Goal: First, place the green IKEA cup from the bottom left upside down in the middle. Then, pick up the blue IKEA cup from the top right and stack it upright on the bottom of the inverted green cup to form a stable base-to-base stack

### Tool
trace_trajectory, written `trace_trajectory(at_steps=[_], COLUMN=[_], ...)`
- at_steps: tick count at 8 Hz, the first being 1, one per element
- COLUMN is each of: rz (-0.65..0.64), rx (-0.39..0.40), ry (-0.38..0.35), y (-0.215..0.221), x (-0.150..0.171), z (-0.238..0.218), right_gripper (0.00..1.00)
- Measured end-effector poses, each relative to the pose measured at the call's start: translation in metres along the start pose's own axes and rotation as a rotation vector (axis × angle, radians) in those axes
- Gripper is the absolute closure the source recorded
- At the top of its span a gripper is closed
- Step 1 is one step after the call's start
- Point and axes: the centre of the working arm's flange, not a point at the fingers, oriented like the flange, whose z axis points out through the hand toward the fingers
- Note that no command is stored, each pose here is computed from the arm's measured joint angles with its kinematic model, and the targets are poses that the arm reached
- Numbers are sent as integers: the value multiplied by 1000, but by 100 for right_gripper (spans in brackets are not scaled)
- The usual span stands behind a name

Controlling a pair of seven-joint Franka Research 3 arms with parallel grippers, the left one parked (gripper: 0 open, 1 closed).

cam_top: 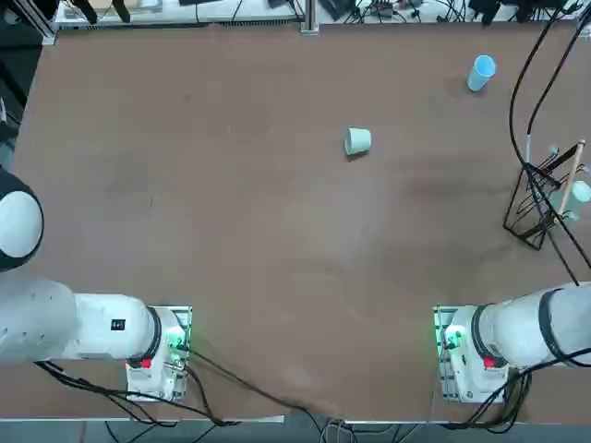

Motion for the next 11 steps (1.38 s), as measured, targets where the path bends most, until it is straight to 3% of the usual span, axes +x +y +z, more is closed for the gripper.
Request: trace_trajectory(at_steps=[6,8,11], rz=[-34,-105,-322], rx=[18,25,22], ry=[-8,-45,-52], y=[-15,-53,-131], x=[1,6,18], z=[4,24,67], right_gripper=[0,0,0])
